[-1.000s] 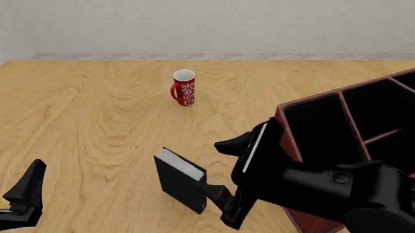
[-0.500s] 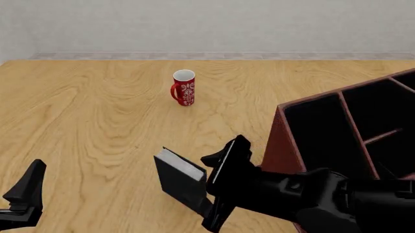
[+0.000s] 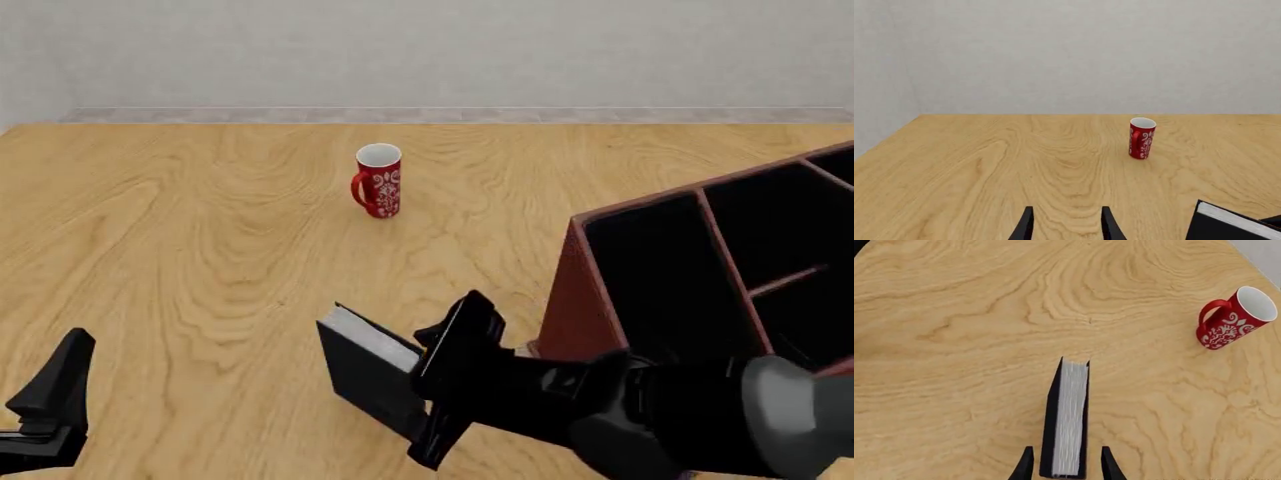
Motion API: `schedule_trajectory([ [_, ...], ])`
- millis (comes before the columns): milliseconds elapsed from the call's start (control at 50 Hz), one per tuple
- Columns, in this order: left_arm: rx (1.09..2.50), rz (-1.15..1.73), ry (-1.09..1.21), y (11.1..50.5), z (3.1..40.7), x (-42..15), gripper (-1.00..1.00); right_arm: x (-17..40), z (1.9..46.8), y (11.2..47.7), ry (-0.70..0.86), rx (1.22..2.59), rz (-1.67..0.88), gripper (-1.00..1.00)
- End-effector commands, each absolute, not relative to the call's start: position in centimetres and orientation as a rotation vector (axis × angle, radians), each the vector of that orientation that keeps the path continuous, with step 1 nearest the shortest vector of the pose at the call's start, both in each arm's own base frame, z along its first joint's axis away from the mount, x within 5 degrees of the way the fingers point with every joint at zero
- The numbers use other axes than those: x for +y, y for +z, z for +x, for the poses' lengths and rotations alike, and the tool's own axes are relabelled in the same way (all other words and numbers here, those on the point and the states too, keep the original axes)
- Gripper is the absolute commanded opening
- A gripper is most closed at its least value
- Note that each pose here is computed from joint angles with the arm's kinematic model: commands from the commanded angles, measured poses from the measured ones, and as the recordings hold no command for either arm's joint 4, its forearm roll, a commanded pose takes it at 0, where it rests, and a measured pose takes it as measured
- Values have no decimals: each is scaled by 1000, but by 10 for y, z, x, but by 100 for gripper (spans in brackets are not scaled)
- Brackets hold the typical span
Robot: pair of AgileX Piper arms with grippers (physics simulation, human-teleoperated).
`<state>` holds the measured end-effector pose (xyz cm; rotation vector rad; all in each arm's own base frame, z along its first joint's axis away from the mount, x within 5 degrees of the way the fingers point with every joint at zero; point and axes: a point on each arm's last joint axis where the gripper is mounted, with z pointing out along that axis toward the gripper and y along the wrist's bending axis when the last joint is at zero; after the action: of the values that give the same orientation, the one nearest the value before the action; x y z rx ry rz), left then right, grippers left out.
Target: Pick up the book and place it in the left compartment of the caddy.
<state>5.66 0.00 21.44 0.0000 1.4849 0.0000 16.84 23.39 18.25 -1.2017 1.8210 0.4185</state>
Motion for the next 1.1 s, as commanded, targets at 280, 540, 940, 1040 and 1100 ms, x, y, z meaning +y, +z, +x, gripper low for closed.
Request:
schedule_trajectory([
  [280,1485,0,0,214,57,0,100,227,171,193,411,1800,-1170,-100],
  [540,1485,0,0,214,57,0,100,209,160,246,429,1716,-1118,-100],
  [940,1485,0,0,214,57,0,100,174,133,299,482,1682,-1035,-100],
  [1040,1485,0,0,214,57,0,100,160,123,315,493,1669,-1011,-100],
  [1100,1485,0,0,214,57,0,100,153,118,321,493,1660,-1005,-100],
])
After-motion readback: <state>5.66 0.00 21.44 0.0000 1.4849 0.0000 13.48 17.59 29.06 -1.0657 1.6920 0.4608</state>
